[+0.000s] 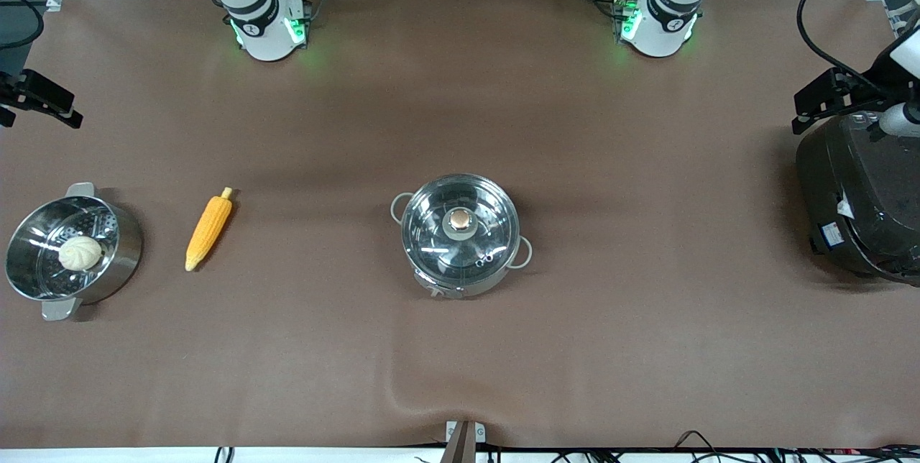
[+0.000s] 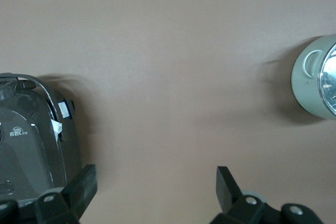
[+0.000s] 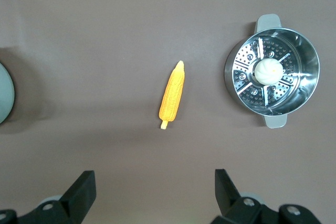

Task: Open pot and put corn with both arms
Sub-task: 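Move the left gripper toward the lidded pot while the right gripper reaches the corn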

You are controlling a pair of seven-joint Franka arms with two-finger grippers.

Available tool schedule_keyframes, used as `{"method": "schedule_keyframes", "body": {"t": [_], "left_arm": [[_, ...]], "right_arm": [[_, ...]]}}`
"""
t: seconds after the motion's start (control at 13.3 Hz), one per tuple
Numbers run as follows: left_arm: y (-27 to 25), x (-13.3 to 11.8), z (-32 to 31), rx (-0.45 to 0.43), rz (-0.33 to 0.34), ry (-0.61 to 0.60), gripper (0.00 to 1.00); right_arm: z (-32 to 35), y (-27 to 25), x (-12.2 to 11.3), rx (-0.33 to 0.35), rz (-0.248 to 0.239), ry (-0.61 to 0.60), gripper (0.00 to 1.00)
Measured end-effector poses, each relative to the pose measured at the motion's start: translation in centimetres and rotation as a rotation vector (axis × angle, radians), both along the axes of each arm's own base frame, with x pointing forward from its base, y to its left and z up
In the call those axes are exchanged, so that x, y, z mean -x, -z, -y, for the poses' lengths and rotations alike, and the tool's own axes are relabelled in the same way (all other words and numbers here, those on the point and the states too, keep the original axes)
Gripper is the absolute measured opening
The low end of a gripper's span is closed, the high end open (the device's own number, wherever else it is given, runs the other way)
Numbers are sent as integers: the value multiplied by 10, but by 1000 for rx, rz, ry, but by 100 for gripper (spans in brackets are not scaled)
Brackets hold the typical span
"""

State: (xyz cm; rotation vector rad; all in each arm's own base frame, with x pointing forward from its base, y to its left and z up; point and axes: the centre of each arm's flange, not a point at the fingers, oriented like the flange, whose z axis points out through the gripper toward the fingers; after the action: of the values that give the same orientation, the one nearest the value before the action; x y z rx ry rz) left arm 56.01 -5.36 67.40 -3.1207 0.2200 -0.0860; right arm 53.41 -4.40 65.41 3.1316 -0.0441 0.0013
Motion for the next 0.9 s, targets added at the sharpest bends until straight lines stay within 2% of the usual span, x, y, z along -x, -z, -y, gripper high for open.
{"method": "schedule_keyframes", "body": {"t": [0.53, 0.9], "left_arm": [[3, -1, 6, 2, -6, 12, 100], [22, -8, 15, 47, -46, 17, 100]], "right_arm": [[-1, 5, -2, 0, 0, -2, 100], [-7, 57, -16, 1, 9, -16, 100]]}}
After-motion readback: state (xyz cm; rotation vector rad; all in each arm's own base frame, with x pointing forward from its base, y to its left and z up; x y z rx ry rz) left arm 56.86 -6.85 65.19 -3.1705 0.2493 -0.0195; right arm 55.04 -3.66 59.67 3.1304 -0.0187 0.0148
